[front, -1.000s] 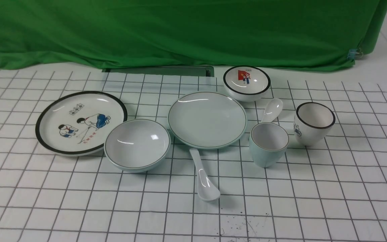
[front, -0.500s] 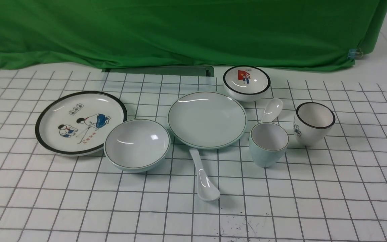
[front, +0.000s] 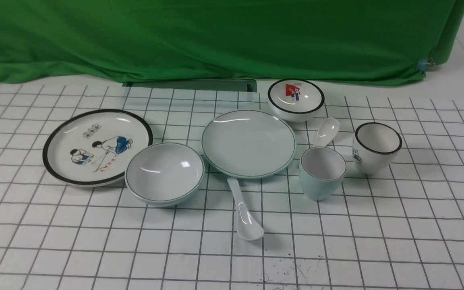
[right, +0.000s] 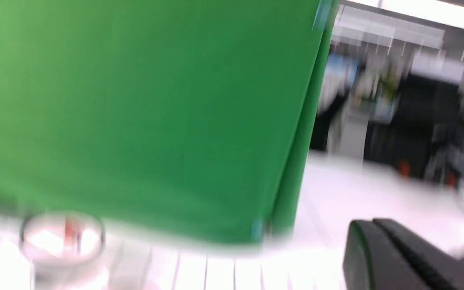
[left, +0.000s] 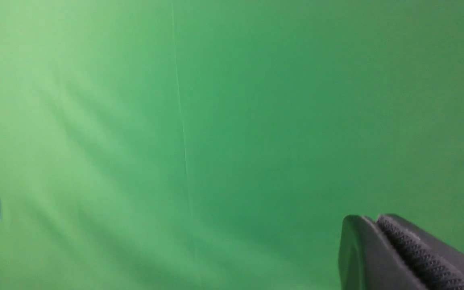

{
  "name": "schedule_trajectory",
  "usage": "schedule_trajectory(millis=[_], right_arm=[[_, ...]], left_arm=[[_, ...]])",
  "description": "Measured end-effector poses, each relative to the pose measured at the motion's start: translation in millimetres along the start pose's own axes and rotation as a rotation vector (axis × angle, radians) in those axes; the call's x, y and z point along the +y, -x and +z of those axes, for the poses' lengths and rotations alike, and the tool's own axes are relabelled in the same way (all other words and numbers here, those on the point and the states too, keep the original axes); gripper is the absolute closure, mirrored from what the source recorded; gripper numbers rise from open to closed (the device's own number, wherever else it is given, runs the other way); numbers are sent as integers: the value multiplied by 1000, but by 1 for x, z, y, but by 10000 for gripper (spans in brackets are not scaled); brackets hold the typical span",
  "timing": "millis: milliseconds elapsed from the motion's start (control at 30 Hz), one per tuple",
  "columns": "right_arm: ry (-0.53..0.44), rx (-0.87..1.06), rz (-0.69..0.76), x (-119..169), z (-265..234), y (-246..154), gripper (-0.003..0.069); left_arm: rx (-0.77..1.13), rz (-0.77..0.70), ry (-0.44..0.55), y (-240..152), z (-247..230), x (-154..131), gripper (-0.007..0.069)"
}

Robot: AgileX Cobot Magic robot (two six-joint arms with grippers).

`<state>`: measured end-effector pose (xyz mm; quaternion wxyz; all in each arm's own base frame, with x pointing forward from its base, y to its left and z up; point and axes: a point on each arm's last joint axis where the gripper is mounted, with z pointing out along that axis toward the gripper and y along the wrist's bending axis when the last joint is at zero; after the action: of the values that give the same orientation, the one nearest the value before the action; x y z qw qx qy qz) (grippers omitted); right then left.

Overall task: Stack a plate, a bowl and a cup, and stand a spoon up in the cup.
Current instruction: Use the left arm to grab a blue rice bowl

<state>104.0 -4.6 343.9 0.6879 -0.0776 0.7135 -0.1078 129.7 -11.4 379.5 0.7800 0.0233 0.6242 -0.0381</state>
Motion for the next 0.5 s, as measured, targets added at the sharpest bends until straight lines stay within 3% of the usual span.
schedule_trajectory(millis=[67, 100, 167, 200, 267, 400, 500], right_arm=[[30, 174, 14, 2, 14, -10, 645], [39, 219, 22, 3, 18, -14, 645], [102, 481, 82, 11, 27, -36, 645], [103, 486, 83, 11, 27, -37, 645], [203, 710, 120, 25, 30, -58, 645], [324, 857, 65, 42, 35, -74, 645], [430, 890, -8, 60, 42, -80, 645]], left_arm=[[232, -50, 1, -20, 26, -1, 634], [255, -55, 1, -22, 28, -1, 634], [618, -106, -15, -53, 55, -7, 634], [642, -108, -17, -55, 56, -7, 634], [899, -134, -57, -83, 77, -14, 634], [1063, -201, -71, -111, 104, -20, 613], [1144, -233, -75, -133, 132, -25, 508]])
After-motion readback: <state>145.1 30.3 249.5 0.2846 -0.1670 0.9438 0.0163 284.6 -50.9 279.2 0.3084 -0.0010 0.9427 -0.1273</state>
